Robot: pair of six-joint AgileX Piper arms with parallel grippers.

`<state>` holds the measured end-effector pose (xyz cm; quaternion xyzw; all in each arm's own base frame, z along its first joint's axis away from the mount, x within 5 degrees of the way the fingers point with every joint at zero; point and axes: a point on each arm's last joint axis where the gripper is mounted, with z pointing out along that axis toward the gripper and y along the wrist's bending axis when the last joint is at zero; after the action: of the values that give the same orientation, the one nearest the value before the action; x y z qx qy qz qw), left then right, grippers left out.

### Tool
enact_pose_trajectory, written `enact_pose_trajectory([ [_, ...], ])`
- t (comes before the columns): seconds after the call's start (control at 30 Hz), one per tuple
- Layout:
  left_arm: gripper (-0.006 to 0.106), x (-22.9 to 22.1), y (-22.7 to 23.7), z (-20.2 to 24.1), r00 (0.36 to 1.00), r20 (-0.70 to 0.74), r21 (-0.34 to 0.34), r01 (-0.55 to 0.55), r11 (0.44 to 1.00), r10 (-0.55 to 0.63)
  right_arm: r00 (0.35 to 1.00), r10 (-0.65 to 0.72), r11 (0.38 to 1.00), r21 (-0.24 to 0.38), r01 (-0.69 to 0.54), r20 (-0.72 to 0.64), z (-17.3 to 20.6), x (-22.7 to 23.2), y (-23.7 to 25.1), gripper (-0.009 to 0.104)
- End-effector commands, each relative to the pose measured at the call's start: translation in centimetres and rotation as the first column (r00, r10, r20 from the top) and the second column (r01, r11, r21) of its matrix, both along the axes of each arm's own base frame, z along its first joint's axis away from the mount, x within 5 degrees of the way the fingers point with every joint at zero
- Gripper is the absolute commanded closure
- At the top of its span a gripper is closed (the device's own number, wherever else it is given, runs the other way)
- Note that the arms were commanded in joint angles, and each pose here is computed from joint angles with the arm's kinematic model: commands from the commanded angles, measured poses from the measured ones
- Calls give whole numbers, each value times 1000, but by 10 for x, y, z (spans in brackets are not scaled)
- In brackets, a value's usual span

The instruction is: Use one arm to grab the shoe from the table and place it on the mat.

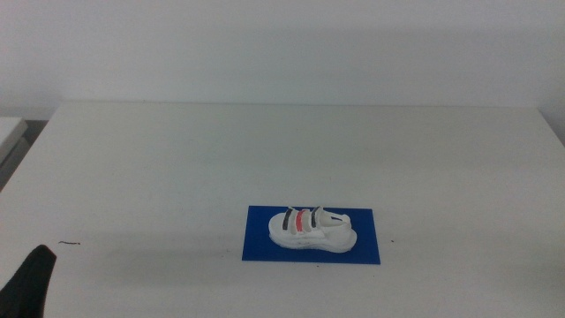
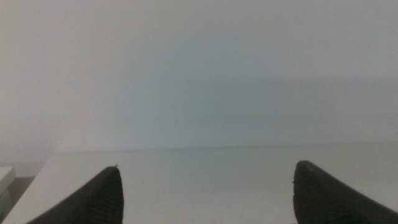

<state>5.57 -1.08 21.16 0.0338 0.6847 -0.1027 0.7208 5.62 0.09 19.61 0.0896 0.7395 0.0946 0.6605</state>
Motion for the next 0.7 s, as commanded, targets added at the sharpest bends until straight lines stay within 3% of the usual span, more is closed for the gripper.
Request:
enact_pose_trajectory([
  [0.0, 7, 0, 0, -1, 1000, -2, -21, -1, 1000, 1, 1000, 2, 1000, -10, -2, 11, 0, 0, 0, 16],
  [0.13, 7, 0, 1, -1, 1000, -6, -29, -7, 1000, 7, 1000, 2, 1000, -11, -2, 11, 0, 0, 0, 16],
  [0.43, 7, 1, 8, -1, 990, -9, -23, -143, 989, 143, 1000, 2, 1000, -11, -2, 11, 0, 0, 0, 16],
  [0.67, 7, 1, 8, -1, 989, -9, -21, -146, 989, 146, 1000, 2, 1000, -11, -2, 11, 0, 0, 0, 16],
])
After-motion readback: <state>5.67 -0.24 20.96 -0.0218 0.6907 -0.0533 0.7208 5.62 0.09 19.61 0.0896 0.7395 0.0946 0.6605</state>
